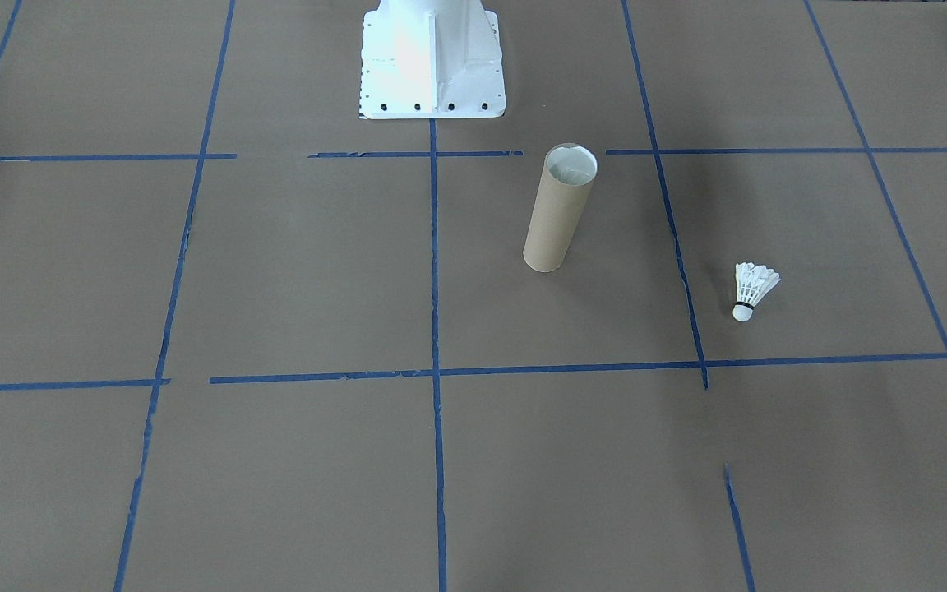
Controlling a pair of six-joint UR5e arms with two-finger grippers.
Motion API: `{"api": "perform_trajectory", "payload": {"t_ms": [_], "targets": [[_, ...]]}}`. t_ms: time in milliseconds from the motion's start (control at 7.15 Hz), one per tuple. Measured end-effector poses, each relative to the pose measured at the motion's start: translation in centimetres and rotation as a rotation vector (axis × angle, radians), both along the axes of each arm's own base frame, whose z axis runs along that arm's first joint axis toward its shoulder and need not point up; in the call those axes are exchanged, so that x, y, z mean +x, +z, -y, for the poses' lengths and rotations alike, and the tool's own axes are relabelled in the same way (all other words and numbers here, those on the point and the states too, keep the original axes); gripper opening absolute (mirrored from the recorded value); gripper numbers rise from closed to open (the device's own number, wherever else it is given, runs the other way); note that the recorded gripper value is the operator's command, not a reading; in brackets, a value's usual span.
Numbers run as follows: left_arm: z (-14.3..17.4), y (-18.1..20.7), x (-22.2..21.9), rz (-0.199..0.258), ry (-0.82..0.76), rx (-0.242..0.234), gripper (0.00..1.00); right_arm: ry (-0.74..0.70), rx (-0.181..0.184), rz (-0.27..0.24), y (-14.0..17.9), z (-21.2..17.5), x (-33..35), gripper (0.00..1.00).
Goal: Collect badminton balls into bucket
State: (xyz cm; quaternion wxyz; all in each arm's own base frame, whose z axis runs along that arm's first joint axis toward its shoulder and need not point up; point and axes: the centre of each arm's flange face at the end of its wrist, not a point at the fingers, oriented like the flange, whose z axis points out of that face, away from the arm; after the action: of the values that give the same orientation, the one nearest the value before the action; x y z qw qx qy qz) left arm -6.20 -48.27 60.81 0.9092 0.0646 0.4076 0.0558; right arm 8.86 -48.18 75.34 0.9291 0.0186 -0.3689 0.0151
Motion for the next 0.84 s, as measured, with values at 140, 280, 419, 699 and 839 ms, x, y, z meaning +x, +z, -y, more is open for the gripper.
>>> {"api": "perform_trajectory", "payload": {"t_ms": [140,280,419,699,839], "targets": [[0.0,-0.3,0.0,0.0,0.0,0.005,1.0,0.0,0.0,0.0,0.0,0.0,0.0,1.0],[-0.1,-0.8,-0.1,0.001,0.0,0.016,1.0,0.0,0.0,0.0,0.0,0.0,0.0,1.0],[0.1,-1.4,-0.1,0.002,-0.002,0.027,1.0,0.0,0.0,0.0,0.0,0.0,0.0,1.0],[1.9,-3.4,-0.2,0.025,-0.013,0.065,1.0,0.0,0.0,0.0,0.0,0.0,0.0,1.0],[3.2,-4.7,-0.4,0.052,-0.018,0.096,1.0,0.0,0.0,0.0,0.0,0.0,0.0,1.0]]}}
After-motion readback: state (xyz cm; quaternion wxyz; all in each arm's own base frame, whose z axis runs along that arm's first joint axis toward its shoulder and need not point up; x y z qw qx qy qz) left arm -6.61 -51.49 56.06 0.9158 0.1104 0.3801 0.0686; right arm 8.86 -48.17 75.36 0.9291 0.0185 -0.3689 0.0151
